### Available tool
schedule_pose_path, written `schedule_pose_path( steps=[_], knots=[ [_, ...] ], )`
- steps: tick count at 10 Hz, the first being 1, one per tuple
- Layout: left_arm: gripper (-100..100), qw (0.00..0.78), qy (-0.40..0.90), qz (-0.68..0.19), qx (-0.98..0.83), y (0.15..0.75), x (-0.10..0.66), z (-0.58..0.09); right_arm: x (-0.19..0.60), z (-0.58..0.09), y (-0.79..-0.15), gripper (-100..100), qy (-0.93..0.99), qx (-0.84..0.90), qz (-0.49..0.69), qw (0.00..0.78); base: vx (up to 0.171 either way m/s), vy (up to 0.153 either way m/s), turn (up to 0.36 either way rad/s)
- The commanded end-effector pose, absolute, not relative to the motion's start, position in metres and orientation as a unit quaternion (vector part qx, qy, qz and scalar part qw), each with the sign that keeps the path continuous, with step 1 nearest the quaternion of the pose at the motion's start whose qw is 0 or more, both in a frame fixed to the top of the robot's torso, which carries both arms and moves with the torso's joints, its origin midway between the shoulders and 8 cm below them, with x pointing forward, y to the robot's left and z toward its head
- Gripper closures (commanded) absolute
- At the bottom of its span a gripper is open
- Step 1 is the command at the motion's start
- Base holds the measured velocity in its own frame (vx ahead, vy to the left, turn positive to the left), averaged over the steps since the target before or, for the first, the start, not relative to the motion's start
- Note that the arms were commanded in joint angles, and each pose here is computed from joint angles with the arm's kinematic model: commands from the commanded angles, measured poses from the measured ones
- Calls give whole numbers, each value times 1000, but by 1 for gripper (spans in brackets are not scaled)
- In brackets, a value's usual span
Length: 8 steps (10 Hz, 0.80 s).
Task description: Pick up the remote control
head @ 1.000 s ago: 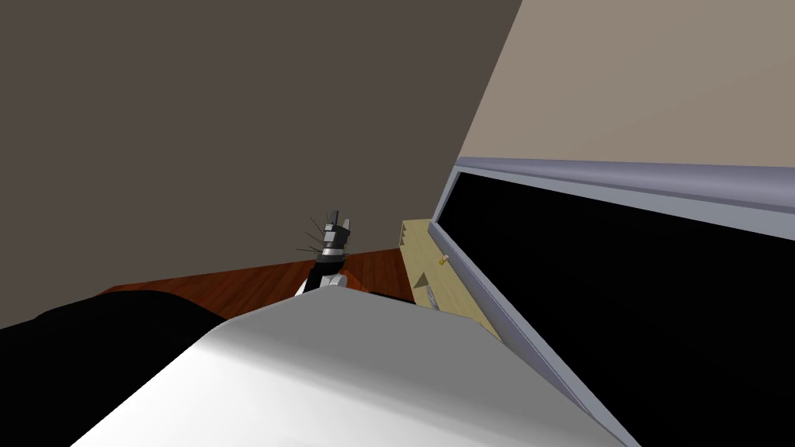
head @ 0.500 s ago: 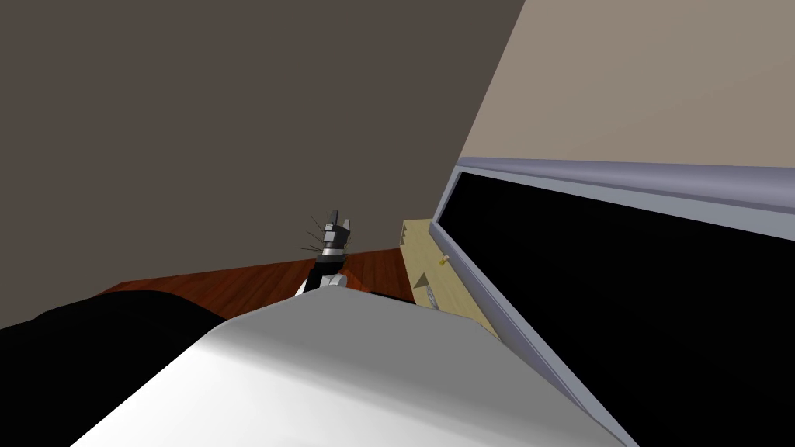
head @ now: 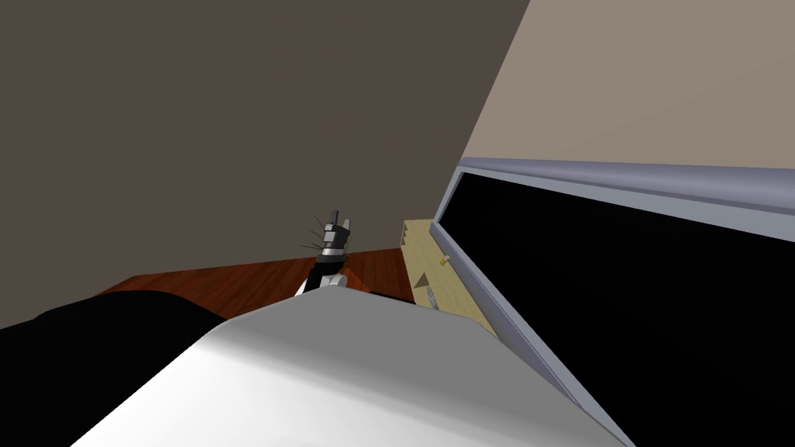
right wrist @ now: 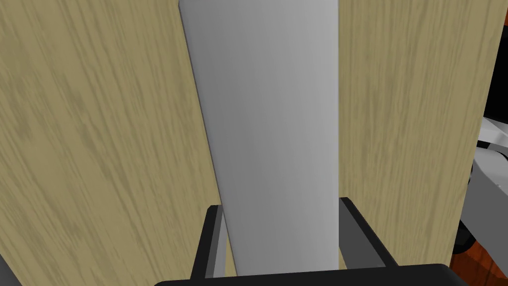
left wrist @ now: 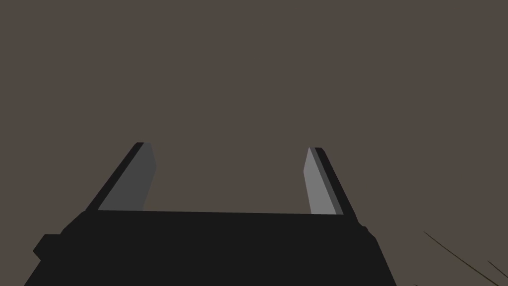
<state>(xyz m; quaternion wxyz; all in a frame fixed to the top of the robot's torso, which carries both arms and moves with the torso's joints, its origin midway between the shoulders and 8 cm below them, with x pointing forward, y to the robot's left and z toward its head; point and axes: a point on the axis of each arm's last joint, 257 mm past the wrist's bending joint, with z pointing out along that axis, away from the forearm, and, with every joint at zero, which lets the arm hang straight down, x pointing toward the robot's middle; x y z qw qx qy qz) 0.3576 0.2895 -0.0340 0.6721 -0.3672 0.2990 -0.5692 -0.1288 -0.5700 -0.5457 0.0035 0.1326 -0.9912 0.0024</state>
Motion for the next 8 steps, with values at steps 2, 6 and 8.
schedule_pose_path(
  steps=[2, 6, 8],
  knots=[
    [0, 672, 299, -569, -367, 290, 358, -34, -129, -546, -570, 100, -991, 132, 2, 3, 0, 0, 0],
    [0, 672, 299, -569, -367, 290, 358, -34, -125, -532, -582, 100, -991, 137, 2, 2, 14, 14, -50],
    [0, 672, 299, -569, -367, 290, 358, -34, -124, -529, -584, 100, -990, 138, 3, 3, 16, 17, -49]
  ],
)
